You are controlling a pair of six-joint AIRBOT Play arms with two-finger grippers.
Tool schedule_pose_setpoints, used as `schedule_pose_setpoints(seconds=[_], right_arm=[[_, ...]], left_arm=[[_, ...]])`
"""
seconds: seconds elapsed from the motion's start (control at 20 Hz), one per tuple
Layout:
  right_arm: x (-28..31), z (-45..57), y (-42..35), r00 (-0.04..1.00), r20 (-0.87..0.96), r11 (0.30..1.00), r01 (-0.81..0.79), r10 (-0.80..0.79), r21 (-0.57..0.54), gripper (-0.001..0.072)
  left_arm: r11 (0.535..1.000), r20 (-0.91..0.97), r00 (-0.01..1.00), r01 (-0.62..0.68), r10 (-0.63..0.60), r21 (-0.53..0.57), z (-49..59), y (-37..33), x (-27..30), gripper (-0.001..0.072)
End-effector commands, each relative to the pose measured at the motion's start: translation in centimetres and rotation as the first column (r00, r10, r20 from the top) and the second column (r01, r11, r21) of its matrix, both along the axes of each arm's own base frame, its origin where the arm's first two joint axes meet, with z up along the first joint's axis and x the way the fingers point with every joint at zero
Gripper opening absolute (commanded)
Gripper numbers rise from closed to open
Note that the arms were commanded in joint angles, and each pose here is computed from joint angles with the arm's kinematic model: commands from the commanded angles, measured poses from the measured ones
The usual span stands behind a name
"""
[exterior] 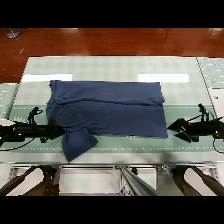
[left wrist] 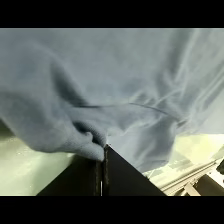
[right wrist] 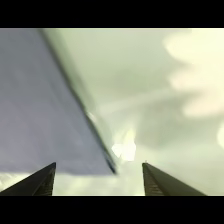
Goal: Fold the shirts.
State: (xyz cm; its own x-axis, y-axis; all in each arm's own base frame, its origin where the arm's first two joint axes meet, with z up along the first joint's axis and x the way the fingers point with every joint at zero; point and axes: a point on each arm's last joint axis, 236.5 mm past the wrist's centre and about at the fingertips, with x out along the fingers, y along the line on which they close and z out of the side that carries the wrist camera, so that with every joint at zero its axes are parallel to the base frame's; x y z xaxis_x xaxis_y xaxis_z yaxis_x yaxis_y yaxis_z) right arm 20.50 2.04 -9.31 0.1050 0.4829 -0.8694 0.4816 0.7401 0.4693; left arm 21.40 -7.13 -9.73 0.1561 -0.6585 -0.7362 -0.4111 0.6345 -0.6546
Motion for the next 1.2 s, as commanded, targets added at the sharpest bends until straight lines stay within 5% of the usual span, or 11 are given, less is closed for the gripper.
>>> schedule_pose_setpoints(seconds=[0.0,0.3,0.35,0.45,0.5,1.15], right_arm=[[-2.5,-1.5,1.4,0.995,-0.086,0.999,-0.054,0.054,-0.001,0.0616],[1.9,-2.0,5.2,0.999,-0.008,0.996,-0.031,0.032,0.083,0.0612],[2.7,-1.8,5.7,0.999,0.004,0.995,-0.043,0.043,0.095,0.0558],[4.3,-1.0,6.4,0.995,0.045,0.991,-0.090,0.086,0.101,0.0134],[5.2,-0.3,6.5,0.991,0.073,0.989,-0.116,0.109,0.096,0.0032],[18.8,8.2,4.2,0.925,0.354,0.990,-0.141,0.139,-0.018,0.0032]], left_arm=[[1.000,0.023,1.000,0.006,-0.006,-0.008,0.6,-0.2,0.3,0.0019],[1.000,0.024,1.000,0.008,-0.008,-0.008,0.6,-0.3,0.3,0.0019],[1.000,0.026,1.000,0.014,-0.014,-0.004,0.6,-0.3,0.4,0.0019],[1.000,0.037,0.999,0.024,-0.024,0.009,0.5,-0.5,0.6,0.0019],[1.000,0.045,0.999,0.025,-0.025,0.012,0.7,-0.3,0.9,0.0020],[0.987,0.339,0.941,-0.052,-0.001,0.150,9.5,3.4,18.0,0.0019]])
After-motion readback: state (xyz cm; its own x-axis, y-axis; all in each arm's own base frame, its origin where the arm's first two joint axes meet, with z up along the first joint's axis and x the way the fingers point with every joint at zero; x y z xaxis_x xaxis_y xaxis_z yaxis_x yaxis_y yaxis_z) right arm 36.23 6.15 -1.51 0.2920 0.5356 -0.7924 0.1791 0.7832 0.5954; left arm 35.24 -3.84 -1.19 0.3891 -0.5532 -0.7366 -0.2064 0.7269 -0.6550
